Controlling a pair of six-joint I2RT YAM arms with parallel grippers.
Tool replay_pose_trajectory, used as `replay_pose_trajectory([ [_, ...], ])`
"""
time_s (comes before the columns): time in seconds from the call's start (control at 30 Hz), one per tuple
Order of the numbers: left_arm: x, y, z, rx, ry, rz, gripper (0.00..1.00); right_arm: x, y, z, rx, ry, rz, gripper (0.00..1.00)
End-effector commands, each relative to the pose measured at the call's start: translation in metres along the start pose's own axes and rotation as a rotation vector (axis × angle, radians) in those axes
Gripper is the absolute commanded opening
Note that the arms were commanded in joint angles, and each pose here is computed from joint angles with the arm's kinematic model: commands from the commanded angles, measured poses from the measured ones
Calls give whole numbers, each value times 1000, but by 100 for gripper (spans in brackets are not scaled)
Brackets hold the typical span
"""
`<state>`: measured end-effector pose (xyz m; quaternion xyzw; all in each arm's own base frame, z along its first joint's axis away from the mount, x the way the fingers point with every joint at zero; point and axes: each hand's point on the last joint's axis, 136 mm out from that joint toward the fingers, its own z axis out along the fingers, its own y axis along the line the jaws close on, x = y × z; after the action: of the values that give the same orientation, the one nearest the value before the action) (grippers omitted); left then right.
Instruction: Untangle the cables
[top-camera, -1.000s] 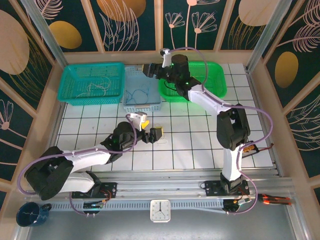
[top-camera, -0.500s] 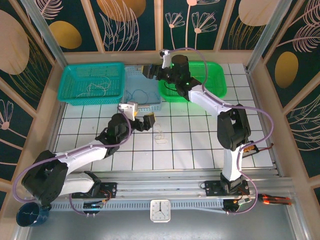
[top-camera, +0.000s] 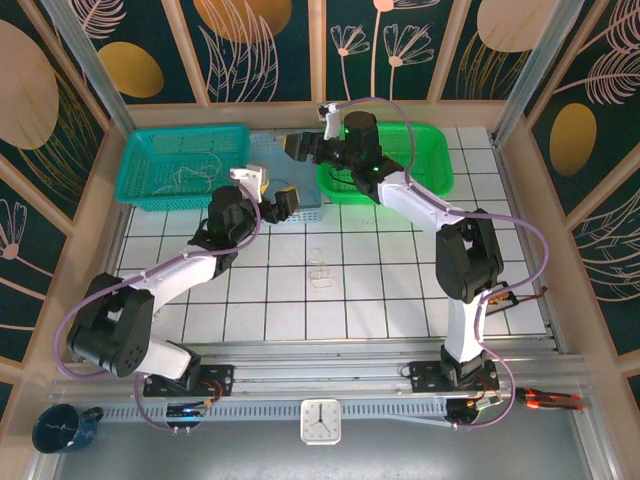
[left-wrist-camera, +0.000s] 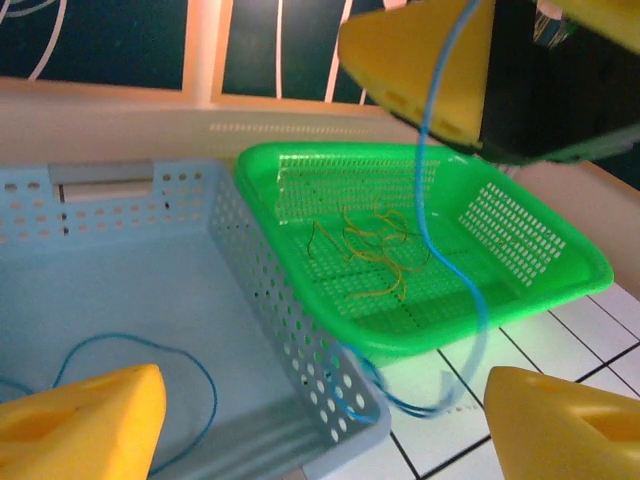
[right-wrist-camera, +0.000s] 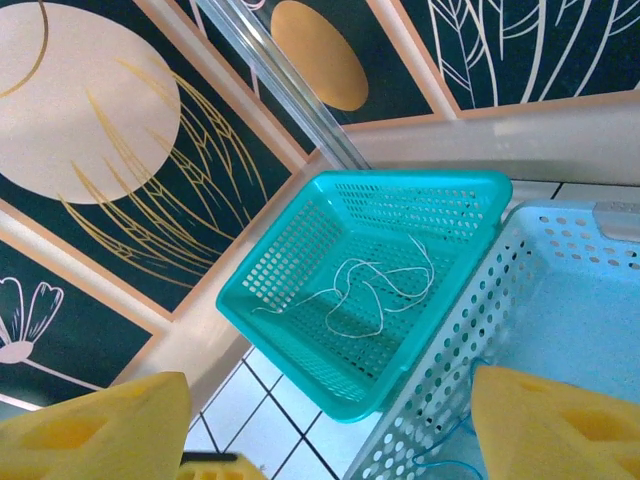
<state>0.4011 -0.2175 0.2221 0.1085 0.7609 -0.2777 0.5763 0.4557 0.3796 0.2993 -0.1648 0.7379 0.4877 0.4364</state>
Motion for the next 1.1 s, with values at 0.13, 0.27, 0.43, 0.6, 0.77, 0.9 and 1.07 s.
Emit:
replay_pose_trajectory([
  [0.13, -15, -13, 19, 94, -17, 51, 78, -4, 31, -11, -43, 10, -37, 75],
  [0.27, -17, -15, 25, 109, -21, 51, 78, 0, 35, -9, -44, 23, -38, 76],
  [0.43, -18, -17, 28, 121, -25, 57, 80, 4, 41, -7, -52, 32, -41, 76],
  [0.6, -18, -13, 32, 107, -27, 68, 80, 7, 49, -4, -68, 43, -37, 76],
  [0.77, -18, -8, 38, 88, -32, 75, 76, 7, 60, -5, -93, 47, -28, 76],
  [0.9, -20, -5, 43, 86, -40, 71, 69, 7, 67, -9, -111, 43, -15, 76],
  [1.07, -22, -6, 47, 95, -47, 66, 64, 5, 75, -16, -131, 26, 0, 76],
])
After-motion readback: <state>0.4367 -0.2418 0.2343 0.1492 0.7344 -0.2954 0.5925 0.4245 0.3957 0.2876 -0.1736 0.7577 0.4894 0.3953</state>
